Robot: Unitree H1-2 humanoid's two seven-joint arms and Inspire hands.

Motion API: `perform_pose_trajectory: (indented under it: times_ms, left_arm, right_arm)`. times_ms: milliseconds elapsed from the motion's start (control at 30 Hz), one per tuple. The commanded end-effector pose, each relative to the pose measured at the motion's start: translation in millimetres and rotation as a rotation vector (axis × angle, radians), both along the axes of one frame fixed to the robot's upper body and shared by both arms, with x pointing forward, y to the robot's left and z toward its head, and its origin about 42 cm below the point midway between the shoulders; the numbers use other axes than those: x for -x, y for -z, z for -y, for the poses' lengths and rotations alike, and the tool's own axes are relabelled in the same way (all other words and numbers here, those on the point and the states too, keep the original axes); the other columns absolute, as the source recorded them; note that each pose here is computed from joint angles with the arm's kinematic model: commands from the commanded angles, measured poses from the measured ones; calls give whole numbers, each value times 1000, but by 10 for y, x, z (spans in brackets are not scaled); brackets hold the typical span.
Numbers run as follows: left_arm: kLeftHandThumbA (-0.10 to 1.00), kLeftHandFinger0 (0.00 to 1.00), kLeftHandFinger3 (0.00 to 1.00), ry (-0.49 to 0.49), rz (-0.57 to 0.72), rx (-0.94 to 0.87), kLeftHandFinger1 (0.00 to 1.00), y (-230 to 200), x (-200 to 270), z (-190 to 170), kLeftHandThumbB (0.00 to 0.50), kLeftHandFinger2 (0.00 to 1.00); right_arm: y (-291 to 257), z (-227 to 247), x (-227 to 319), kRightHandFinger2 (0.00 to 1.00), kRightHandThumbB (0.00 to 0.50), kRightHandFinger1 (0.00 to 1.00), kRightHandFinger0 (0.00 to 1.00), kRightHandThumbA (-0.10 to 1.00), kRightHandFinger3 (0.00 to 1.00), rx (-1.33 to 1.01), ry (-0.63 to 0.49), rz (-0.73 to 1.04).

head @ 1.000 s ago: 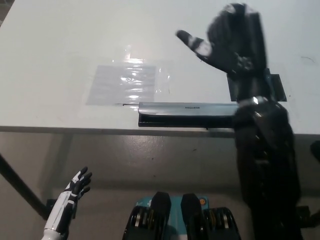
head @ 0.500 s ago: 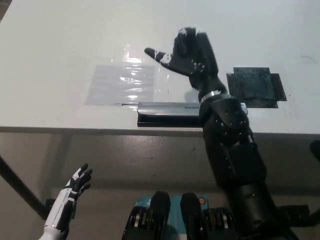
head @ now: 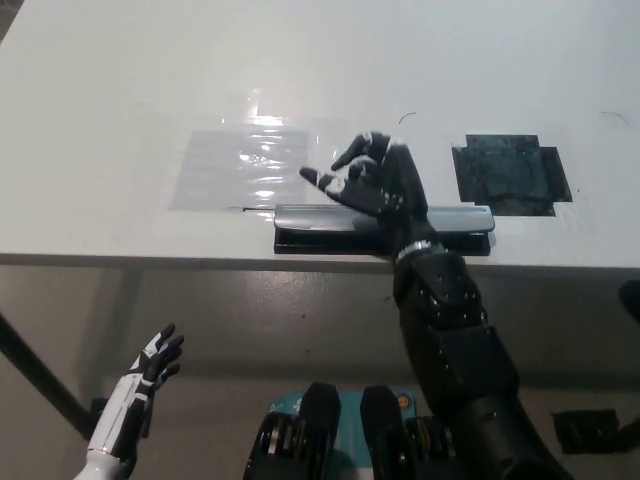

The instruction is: The paper pin puncher is placed at the center of the table and close to the robot and the robot uses its right fist to press on the paper pin puncher

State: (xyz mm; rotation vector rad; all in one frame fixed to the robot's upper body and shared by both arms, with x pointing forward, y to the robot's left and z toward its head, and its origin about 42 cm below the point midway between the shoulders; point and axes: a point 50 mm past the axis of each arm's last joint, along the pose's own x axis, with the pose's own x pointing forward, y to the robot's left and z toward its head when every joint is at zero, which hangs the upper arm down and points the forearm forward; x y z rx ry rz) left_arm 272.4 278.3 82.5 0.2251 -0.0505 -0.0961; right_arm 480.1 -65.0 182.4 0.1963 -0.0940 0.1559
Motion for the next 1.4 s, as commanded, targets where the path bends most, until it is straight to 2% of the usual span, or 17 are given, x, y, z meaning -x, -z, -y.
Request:
perform_pose_trajectory:
  times_ms: [0, 100, 200, 333, 500, 633, 833, 867, 933, 1033, 1100, 1133, 1200, 1233, 1267, 1300, 1367]
  left_arm:
    - [1000, 1000, 1000, 35, 61, -11, 1000, -131, -34, -16, 208, 1000]
    - [1000, 1000, 1000, 37, 60, -13, 1000, -126, -36, -14, 209, 1000]
    - [1000, 1000, 1000, 38, 58, -16, 1000, -116, -27, -22, 196, 1000]
    - [1000, 1000, 1000, 35, 54, -15, 1000, -107, -16, -18, 213, 1000]
    - [1000, 1000, 1000, 39, 50, -19, 1000, -98, 7, -5, 206, 1000]
    - [1000, 1000, 1000, 47, 46, -20, 1000, -95, 4, -9, 192, 1000]
    - [1000, 1000, 1000, 42, 44, -9, 1000, -93, 20, -22, 187, 1000]
    - [1000, 1000, 1000, 38, 43, -8, 1000, -97, 10, -24, 195, 1000]
    - [1000, 1000, 1000, 37, 45, -12, 1000, -95, 6, -20, 189, 1000]
    - [1000, 1000, 1000, 39, 48, -15, 1000, -83, -2, -10, 188, 1000]
    - [1000, 1000, 1000, 40, 42, -13, 1000, -78, 8, -10, 183, 1000]
    - [1000, 1000, 1000, 39, 45, -17, 1000, -74, 11, -14, 184, 1000]
    - [1000, 1000, 1000, 39, 46, -18, 1000, -77, 13, -16, 189, 1000]
    - [1000, 1000, 1000, 39, 45, -19, 1000, -81, 15, -16, 191, 1000]
    - [1000, 1000, 1000, 39, 42, -22, 1000, -86, 15, -20, 193, 1000]
    - [1000, 1000, 1000, 39, 41, -22, 1000, -85, 13, -14, 194, 1000]
    - [1000, 1000, 1000, 42, 45, -20, 1000, -99, -7, -14, 200, 1000]
  right_arm:
    - [118, -30, 9, 347, 183, 124, 0, 1000, 223, -5, 17, 33]
    - [398, 3, 56, 392, 171, 171, 3, 1000, 272, 14, 30, -44]
    - [698, 2, 140, 449, 168, 241, 83, 1000, 313, -3, 30, -131]
    - [1008, 22, 267, 496, 162, 266, 75, 1000, 300, 40, 12, -213]
    - [1284, 71, 425, 366, 134, 160, 2, 1000, 198, 53, 19, -304]
    - [1526, 165, 581, 345, 118, 89, 0, 1000, 174, 104, 27, -390]
    - [1678, 267, 691, 316, 167, 0, 0, 1000, 169, 109, 62, -442]
    - [1583, 258, 604, 257, 172, 0, 0, 1000, 146, 89, 68, -416]
    - [1488, 245, 526, 244, 164, 0, 0, 1000, 109, 62, 74, -382]
    - [1066, 206, 238, 316, 213, 84, 55, 1000, 148, 24, 77, -212]
    - [740, 174, 105, 401, 206, 197, 94, 1000, 195, -32, 69, -84]
    - [533, 161, 48, 407, 236, 204, 56, 1000, 203, -22, 72, 1]
    - [-3, 169, 16, 402, 234, 218, 48, 1000, 234, -76, 53, 170]
    - [-190, 182, 38, 312, 234, 156, 66, 1000, 171, -94, 48, 221]
    - [-581, 224, 111, 172, 216, 34, 7, 1000, 49, -140, 29, 327]
    - [-608, 235, 121, 137, 217, 7, 1, 1000, 10, -144, 27, 333]
    - [-1246, 362, 322, 15, 203, 0, 0, 1000, 0, -197, 35, 487]
